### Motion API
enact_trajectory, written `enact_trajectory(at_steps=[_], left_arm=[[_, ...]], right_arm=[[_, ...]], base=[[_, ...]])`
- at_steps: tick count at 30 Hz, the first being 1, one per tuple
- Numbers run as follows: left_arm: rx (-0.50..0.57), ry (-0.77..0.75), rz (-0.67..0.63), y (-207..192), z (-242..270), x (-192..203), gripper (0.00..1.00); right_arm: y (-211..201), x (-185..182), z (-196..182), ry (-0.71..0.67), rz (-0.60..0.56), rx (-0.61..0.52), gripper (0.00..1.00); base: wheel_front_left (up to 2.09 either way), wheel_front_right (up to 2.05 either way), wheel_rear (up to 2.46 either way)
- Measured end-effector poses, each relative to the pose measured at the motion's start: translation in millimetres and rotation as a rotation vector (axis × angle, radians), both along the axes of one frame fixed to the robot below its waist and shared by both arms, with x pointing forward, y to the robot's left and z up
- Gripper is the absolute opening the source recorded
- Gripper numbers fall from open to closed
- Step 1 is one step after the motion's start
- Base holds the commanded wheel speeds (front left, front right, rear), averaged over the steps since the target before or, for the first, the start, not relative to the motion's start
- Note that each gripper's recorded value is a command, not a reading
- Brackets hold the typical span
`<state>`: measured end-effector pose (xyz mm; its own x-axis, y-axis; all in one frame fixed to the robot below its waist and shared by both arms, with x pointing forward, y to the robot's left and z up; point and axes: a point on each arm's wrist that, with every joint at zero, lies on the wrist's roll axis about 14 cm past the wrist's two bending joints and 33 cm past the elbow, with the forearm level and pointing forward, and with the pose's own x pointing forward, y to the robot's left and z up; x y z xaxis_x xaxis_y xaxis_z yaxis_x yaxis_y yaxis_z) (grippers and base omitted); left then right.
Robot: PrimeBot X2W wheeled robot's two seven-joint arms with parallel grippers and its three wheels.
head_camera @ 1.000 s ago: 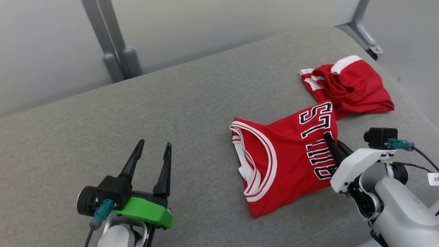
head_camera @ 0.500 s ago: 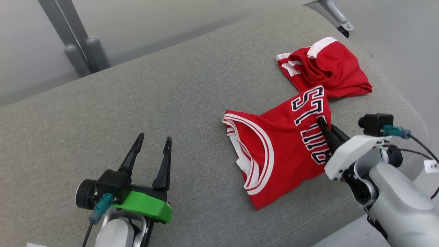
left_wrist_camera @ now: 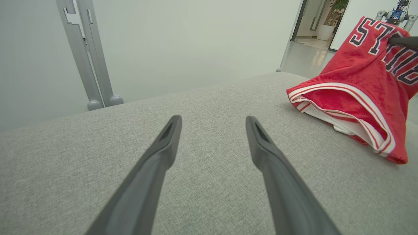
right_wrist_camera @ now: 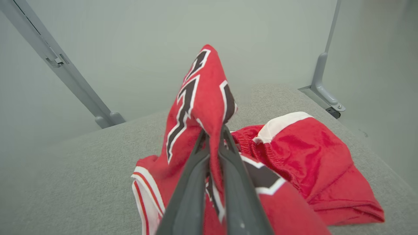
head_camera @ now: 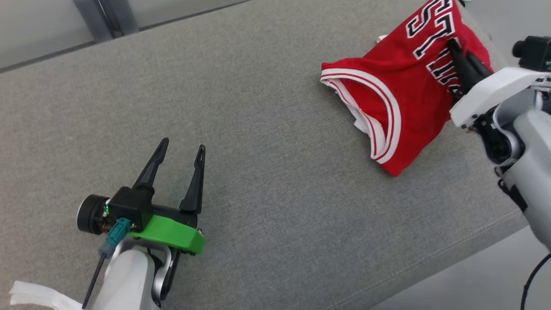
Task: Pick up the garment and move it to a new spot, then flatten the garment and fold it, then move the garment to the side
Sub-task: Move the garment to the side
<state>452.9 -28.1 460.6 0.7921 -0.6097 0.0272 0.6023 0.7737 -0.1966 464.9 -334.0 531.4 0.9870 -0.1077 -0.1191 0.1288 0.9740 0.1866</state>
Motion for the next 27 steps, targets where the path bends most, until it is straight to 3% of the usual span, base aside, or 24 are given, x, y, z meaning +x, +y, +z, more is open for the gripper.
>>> enact_trajectory(at_steps=[10, 18, 19, 20, 21, 27], left_arm=[[0.041, 0.065, 0.029, 20, -39, 22, 1.00], [0.059, 0.108, 0.049, 32, -68, 36, 1.00], [0.060, 0.113, 0.054, 34, -71, 37, 1.00], [0.061, 0.116, 0.059, 36, -73, 37, 1.00], [0.061, 0.118, 0.067, 38, -75, 38, 1.00], [0.065, 0.120, 0.121, 55, -75, 39, 1.00]], right_arm=[[-78, 16, -24, 0.091, -0.159, -0.086, 0.00], [-126, 20, -65, 0.223, -0.290, -0.200, 0.03], [-128, 22, -70, 0.234, -0.302, -0.203, 0.20], [-129, 22, -79, 0.258, -0.313, -0.205, 0.82], [-127, 24, -88, 0.278, -0.315, -0.209, 1.00], [-120, 46, -84, 0.258, -0.295, -0.241, 1.00]], base=[[0.00, 0.00, 0.00], [0.00, 0.00, 0.00], [0.00, 0.00, 0.00], [0.00, 0.00, 0.00], [0.00, 0.00, 0.00], [0.00, 0.00, 0.00]])
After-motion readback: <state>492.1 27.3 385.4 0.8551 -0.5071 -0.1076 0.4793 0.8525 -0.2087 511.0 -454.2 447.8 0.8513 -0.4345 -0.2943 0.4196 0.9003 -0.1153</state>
